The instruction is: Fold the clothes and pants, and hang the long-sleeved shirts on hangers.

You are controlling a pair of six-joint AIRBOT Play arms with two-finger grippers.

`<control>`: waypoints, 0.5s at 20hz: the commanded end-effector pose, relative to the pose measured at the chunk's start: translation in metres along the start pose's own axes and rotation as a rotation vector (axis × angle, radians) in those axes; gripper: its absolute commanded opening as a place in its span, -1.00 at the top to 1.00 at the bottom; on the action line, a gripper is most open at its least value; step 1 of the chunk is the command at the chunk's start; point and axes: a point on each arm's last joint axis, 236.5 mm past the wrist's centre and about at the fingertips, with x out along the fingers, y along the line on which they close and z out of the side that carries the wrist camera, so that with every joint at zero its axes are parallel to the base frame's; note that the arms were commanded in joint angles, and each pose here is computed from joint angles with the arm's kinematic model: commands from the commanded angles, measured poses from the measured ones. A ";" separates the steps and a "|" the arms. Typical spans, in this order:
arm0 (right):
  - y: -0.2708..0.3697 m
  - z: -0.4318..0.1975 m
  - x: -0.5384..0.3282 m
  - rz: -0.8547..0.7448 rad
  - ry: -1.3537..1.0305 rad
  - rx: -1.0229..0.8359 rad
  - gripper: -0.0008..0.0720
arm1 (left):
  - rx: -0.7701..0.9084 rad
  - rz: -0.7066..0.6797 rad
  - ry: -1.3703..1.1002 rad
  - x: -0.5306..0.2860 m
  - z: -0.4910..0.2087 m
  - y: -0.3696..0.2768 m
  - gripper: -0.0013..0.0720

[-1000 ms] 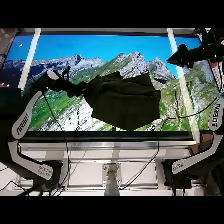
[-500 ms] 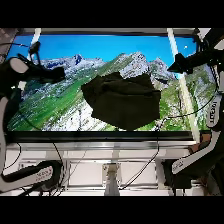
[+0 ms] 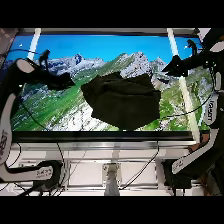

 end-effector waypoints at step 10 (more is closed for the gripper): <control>0.005 0.015 0.000 0.020 -0.060 0.002 -0.53 | -0.239 -0.094 0.053 0.132 0.000 0.012 0.00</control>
